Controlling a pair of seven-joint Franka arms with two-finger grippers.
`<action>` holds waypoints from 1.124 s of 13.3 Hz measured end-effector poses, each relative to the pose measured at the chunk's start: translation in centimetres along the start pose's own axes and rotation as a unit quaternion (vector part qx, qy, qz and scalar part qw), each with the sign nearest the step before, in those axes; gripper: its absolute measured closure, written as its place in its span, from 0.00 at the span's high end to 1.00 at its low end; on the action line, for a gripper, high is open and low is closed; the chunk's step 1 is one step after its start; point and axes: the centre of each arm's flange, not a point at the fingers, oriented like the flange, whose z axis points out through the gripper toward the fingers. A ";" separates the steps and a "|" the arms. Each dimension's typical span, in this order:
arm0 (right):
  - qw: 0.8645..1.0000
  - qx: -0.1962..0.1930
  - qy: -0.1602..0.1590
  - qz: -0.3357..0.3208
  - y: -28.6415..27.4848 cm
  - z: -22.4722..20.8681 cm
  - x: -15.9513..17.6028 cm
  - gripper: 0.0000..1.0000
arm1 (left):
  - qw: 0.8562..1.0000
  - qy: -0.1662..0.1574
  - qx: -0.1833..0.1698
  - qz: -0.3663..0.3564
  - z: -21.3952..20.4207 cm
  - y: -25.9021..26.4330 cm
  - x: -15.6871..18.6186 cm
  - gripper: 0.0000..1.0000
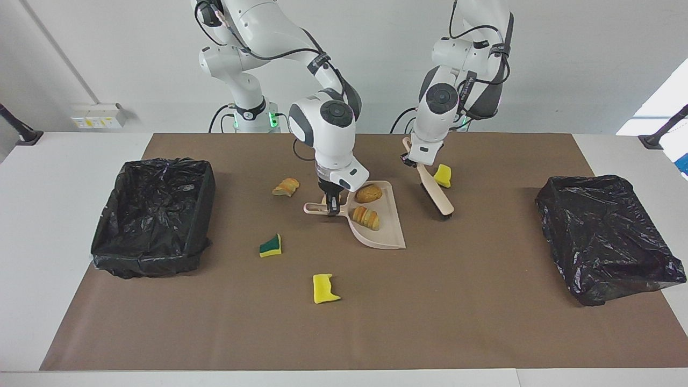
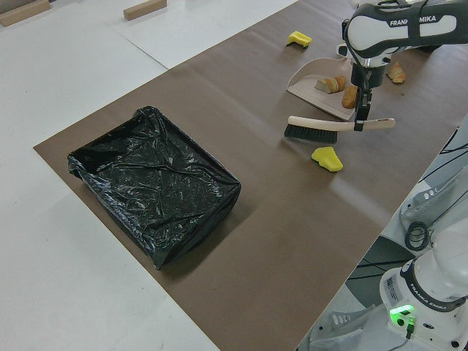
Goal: Sweep and dump trash in bin
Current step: 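Sweep bread and sponge pieces into the dustpan with the left gripper's brush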
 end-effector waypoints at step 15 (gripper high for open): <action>1.000 0.002 -0.001 0.000 -0.1 0.3 -0.1 0.33 | 0.994 0.028 -0.045 -0.093 4.6 -0.2 -3.0 0.26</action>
